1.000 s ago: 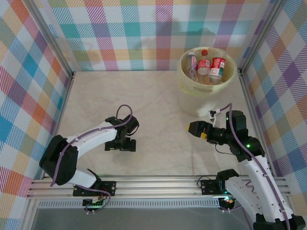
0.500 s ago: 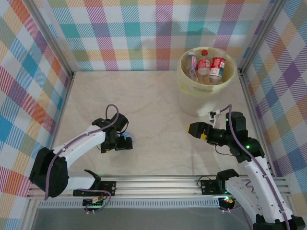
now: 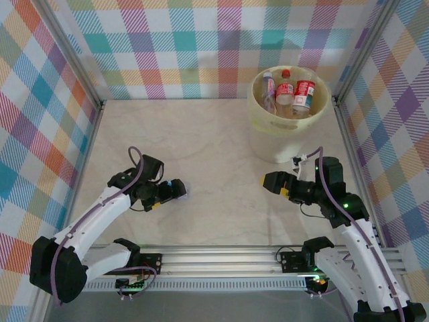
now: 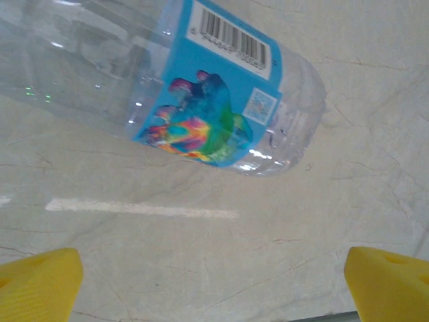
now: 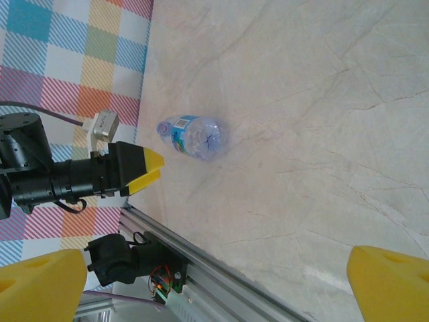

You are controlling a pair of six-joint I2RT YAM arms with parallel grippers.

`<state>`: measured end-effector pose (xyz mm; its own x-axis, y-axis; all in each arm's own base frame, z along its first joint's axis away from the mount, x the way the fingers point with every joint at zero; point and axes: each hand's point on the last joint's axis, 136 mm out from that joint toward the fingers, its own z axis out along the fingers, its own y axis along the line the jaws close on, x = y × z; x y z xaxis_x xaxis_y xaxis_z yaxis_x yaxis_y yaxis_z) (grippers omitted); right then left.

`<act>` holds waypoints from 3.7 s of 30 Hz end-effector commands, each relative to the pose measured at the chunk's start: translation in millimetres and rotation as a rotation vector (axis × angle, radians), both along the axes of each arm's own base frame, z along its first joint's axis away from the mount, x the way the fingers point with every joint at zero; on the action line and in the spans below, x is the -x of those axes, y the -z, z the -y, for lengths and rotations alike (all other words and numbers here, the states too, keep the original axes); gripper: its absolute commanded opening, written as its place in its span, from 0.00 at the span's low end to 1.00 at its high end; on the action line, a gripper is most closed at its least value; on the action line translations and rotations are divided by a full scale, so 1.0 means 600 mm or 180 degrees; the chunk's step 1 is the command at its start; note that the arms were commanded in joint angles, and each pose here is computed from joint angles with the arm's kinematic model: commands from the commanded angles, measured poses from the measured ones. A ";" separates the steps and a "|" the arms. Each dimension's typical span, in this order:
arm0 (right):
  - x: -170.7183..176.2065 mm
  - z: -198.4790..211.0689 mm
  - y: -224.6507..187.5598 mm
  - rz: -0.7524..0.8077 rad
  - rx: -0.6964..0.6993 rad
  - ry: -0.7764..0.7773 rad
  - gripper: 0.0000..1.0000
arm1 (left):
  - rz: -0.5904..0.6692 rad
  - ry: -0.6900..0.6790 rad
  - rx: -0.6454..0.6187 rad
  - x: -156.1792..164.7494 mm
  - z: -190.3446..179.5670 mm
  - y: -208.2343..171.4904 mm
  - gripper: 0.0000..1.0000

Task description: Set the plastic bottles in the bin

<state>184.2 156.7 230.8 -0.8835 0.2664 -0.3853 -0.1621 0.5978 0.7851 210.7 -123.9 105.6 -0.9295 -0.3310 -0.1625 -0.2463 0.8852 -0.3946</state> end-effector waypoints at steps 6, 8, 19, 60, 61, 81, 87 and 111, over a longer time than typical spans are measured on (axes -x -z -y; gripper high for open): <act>0.000 -0.001 0.004 0.0044 -0.0003 -0.0029 1.00 | 0.0010 0.0798 -0.0280 0.006 -0.012 -0.007 1.00; 0.000 -0.001 0.004 0.0045 -0.0006 -0.0027 1.00 | 0.0064 0.0759 -0.0350 0.001 -0.019 -0.011 1.00; 0.002 0.001 0.019 0.0006 0.0002 0.0000 1.00 | -0.0525 0.0485 -0.0687 0.025 -0.052 0.040 1.00; -0.005 0.002 0.033 -0.0024 0.0049 0.0013 1.00 | -0.0696 0.0940 -0.1270 -0.016 -0.046 0.007 0.99; -0.007 0.001 0.033 -0.0021 0.0045 0.0014 1.00 | -0.0728 0.0960 -0.1286 -0.014 -0.044 0.010 0.99; -0.006 0.002 0.031 -0.0009 0.0057 0.0012 1.00 | -0.0796 0.1207 -0.1837 -0.067 -0.047 0.056 1.00; -0.002 0.005 0.034 -0.0017 0.0086 0.0024 1.00 | -0.0703 0.1180 -0.1808 -0.095 -0.033 0.055 1.00; 0.005 0.008 0.040 -0.0008 0.0112 0.0034 1.00 | -0.0694 0.0864 -0.1607 -0.139 -0.049 0.062 1.00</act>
<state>182.6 153.1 210.3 -0.8851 0.2725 -0.3774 -0.1402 0.6169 0.7744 293.6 -92.0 70.5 -0.9992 0.0032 -0.0388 -0.0030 0.9874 0.1580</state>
